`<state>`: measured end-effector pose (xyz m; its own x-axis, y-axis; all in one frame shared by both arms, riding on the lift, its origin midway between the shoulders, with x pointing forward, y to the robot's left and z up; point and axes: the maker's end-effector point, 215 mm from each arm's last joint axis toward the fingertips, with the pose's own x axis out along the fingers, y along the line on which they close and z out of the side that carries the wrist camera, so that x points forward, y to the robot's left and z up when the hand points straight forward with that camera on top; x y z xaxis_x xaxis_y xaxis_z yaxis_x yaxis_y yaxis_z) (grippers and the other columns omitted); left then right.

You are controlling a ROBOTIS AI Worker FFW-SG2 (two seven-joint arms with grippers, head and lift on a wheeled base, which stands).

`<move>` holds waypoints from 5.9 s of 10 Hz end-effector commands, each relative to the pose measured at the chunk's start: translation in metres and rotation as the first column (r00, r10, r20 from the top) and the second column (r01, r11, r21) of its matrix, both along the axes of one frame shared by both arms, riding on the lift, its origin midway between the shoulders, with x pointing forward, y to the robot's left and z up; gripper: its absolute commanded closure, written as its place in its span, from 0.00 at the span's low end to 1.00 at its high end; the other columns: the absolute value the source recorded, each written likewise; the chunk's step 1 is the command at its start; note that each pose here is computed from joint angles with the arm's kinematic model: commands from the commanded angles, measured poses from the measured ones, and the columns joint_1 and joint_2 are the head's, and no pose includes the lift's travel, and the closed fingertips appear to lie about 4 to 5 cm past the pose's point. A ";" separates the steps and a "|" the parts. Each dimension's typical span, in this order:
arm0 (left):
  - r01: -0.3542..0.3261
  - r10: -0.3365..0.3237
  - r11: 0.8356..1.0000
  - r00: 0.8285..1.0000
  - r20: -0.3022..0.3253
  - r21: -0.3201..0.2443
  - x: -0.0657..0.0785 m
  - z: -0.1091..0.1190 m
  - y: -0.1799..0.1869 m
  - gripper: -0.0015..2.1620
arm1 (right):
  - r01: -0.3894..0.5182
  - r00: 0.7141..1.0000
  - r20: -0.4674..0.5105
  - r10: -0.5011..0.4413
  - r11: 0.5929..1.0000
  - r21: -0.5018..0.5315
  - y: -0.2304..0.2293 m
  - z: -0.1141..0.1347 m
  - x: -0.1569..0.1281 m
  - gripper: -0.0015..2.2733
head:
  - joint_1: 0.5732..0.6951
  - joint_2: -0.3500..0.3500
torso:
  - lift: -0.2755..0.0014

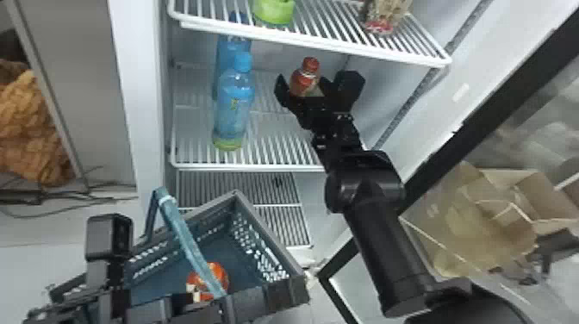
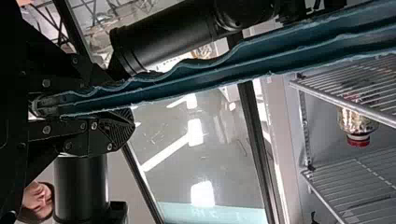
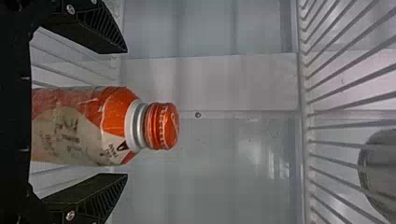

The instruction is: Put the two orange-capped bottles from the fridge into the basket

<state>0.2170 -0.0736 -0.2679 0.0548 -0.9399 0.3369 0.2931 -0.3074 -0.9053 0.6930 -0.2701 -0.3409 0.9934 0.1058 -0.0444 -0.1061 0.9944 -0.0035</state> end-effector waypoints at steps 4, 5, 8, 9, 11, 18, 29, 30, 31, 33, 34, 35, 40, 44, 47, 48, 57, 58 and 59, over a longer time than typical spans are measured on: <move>0.000 0.000 1.000 1.000 0.002 0.000 0.001 0.001 0.000 0.53 | 0.021 0.999 -0.049 -0.022 1.000 -0.009 -0.007 -0.020 0.004 0.18 | 1.00 0.00 | 0.15; 0.001 -0.001 1.000 1.000 0.005 0.001 0.001 0.001 0.000 0.53 | 0.025 0.998 -0.051 -0.026 1.000 -0.010 -0.009 -0.020 0.004 0.29 | 1.00 0.00 | 0.15; 0.001 -0.001 1.000 1.000 0.002 0.003 0.000 0.000 0.001 0.53 | 0.015 1.000 -0.027 -0.016 1.000 -0.010 -0.005 -0.011 0.001 0.31 | 1.00 0.00 | 0.15; 0.002 -0.002 1.000 1.000 -0.001 0.001 0.000 0.000 0.001 0.53 | 0.013 1.000 -0.012 -0.013 1.000 -0.011 -0.003 -0.004 0.000 0.31 | 1.00 0.00 | 0.15; 0.000 0.000 1.000 1.000 0.000 0.001 0.000 0.000 0.001 0.53 | 0.013 1.000 0.008 -0.013 1.000 -0.020 -0.006 0.002 -0.009 0.31 | 1.00 0.00 | 0.15; 0.001 -0.001 1.000 1.000 -0.005 -0.003 -0.001 0.000 0.002 0.53 | -0.068 0.997 0.032 0.067 0.997 0.032 0.003 0.030 -0.108 0.31 | 1.00 0.00 | 0.15; 0.015 -0.015 1.000 1.000 -0.003 0.008 -0.004 -0.002 0.001 0.53 | -0.401 0.891 -0.097 0.443 0.870 0.287 0.151 0.096 -0.311 0.31 | 1.00 0.00 | 0.15; 0.013 -0.013 1.000 1.000 -0.005 0.008 -0.004 -0.003 0.001 0.53 | -0.394 0.886 -0.131 0.444 0.872 0.291 0.151 0.095 -0.324 0.31 | 1.00 0.00 | 0.15; 0.014 -0.014 1.000 1.000 -0.003 0.010 -0.003 -0.003 0.001 0.53 | -0.394 0.873 -0.183 0.452 0.875 0.281 0.152 0.091 -0.338 0.31 | 1.00 0.00 | 0.15; 0.016 -0.016 1.000 1.000 0.002 0.011 -0.003 -0.002 0.001 0.53 | -0.383 0.831 -0.343 0.437 0.898 0.216 0.143 0.072 -0.368 0.31 | 1.00 0.00 | 0.15; 0.018 -0.018 1.000 1.000 0.004 0.012 -0.003 -0.002 0.001 0.53 | -0.377 0.809 -0.410 0.422 0.907 0.190 0.136 0.062 -0.379 0.31 | 1.00 0.00 | 0.15; 0.020 -0.020 1.000 1.000 0.006 0.011 -0.003 -0.002 0.000 0.53 | -0.372 0.788 -0.462 0.407 0.912 0.171 0.131 0.053 -0.389 0.31 | 1.00 0.00 | 0.15; 0.020 -0.020 1.000 1.000 0.006 0.011 -0.003 -0.002 0.000 0.53 | -0.388 0.749 -0.496 0.439 0.898 0.209 0.139 0.029 -0.379 0.31 | 1.00 0.00 | 0.15; 0.018 -0.018 1.000 1.000 0.004 0.012 -0.003 -0.002 0.001 0.53 | -0.412 0.704 -0.512 0.492 0.870 0.271 0.156 0.021 -0.390 0.30 | 1.00 0.00 | 0.15; 0.018 -0.018 1.000 1.000 0.004 0.012 -0.003 -0.002 0.001 0.53 | -0.404 0.695 -0.522 0.495 0.869 0.287 0.155 0.013 -0.390 0.19 | 1.00 0.00 | 0.15; 0.016 -0.016 1.000 1.000 0.005 0.013 -0.002 -0.002 0.001 0.53 | -0.404 0.685 -0.525 0.506 0.863 0.304 0.154 0.007 -0.388 0.19 | 1.00 0.00 | 0.15; 0.014 -0.014 1.000 1.000 0.006 0.012 -0.001 -0.002 0.001 0.53 | -0.327 0.926 -0.115 0.358 0.918 0.227 0.107 0.103 -0.306 0.19 | 1.00 0.00 | 0.15; 0.016 -0.016 1.000 1.000 0.005 0.012 -0.002 -0.002 0.001 0.53 | -0.282 0.955 -0.038 0.293 0.942 0.180 0.083 0.118 -0.295 0.19 | 1.00 0.00 | 0.15; 0.013 -0.013 1.000 1.000 0.006 0.011 -0.001 -0.002 0.001 0.53 | -0.240 0.971 0.041 0.236 0.960 0.144 0.065 0.133 -0.291 0.19 | 1.00 0.00 | 0.15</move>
<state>0.2150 -0.0729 -0.2701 0.0386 -0.9446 0.3258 0.2933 -0.3010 -0.9074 0.3999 -0.1941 -0.2181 0.9266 0.3742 -0.0370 -0.3636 0.9167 0.1659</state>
